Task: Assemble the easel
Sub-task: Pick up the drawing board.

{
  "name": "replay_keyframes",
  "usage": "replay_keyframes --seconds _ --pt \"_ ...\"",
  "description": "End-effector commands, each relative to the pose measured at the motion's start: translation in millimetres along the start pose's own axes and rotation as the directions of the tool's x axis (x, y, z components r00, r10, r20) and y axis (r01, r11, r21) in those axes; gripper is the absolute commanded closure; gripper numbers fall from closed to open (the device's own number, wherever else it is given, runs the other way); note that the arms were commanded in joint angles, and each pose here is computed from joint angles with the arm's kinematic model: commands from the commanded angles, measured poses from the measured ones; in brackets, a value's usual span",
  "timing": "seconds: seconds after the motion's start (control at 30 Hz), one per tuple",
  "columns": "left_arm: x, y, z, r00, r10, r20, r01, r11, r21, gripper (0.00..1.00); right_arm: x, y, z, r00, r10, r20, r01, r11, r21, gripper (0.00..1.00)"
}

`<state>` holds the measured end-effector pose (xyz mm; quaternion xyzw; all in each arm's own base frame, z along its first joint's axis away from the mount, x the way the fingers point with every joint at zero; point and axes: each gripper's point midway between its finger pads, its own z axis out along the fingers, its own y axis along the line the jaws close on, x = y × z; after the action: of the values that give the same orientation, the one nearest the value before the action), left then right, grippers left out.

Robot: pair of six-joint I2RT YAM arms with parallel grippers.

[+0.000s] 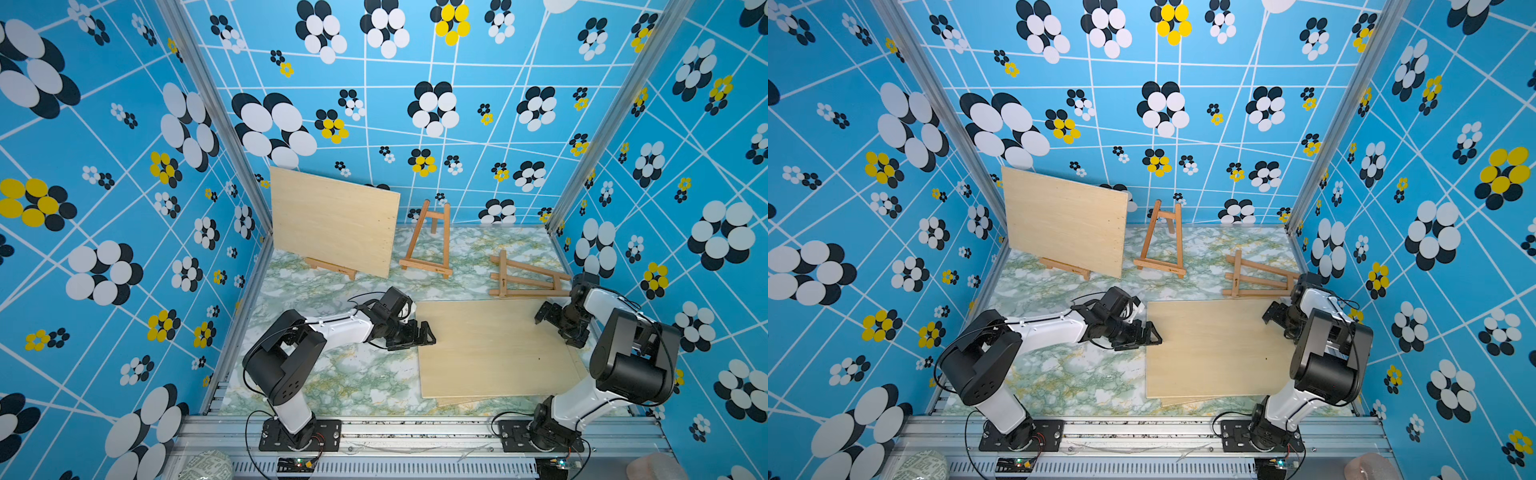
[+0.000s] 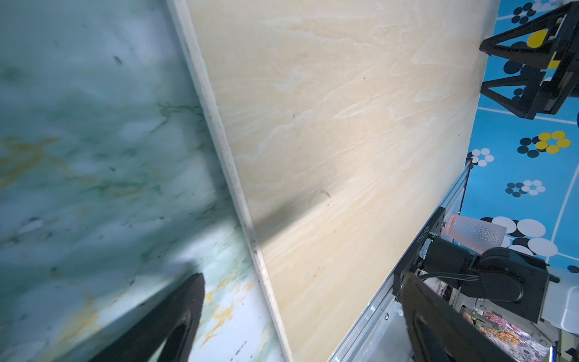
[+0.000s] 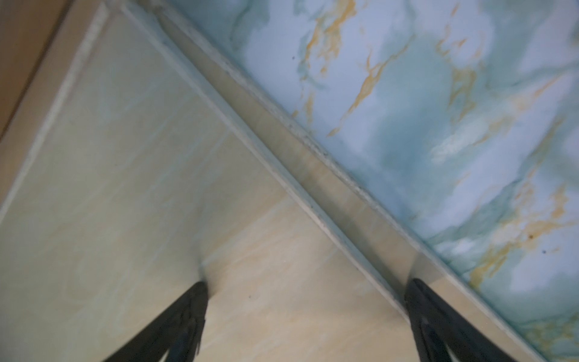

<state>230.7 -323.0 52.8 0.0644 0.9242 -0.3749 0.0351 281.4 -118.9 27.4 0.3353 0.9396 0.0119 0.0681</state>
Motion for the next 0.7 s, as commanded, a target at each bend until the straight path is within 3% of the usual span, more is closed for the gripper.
replay_keyframes --seconds 0.0,0.27,0.67 --pt "4 3 8 1.0 -0.005 -0.003 0.005 1.0 0.003 0.0 44 20 22 0.984 0.01 -0.177 -0.029 0.993 -0.11 0.01" --pt "11 11 17 1.0 -0.016 -0.009 0.016 1.0 0.019 0.01 64 37 26 0.972 0.033 -0.233 -0.083 0.974 -0.209 0.04" --pt "15 34 13 0.997 -0.071 0.01 0.07 0.997 0.026 0.02 95 70 20 0.963 -0.037 -0.266 -0.039 0.96 -0.276 0.04"
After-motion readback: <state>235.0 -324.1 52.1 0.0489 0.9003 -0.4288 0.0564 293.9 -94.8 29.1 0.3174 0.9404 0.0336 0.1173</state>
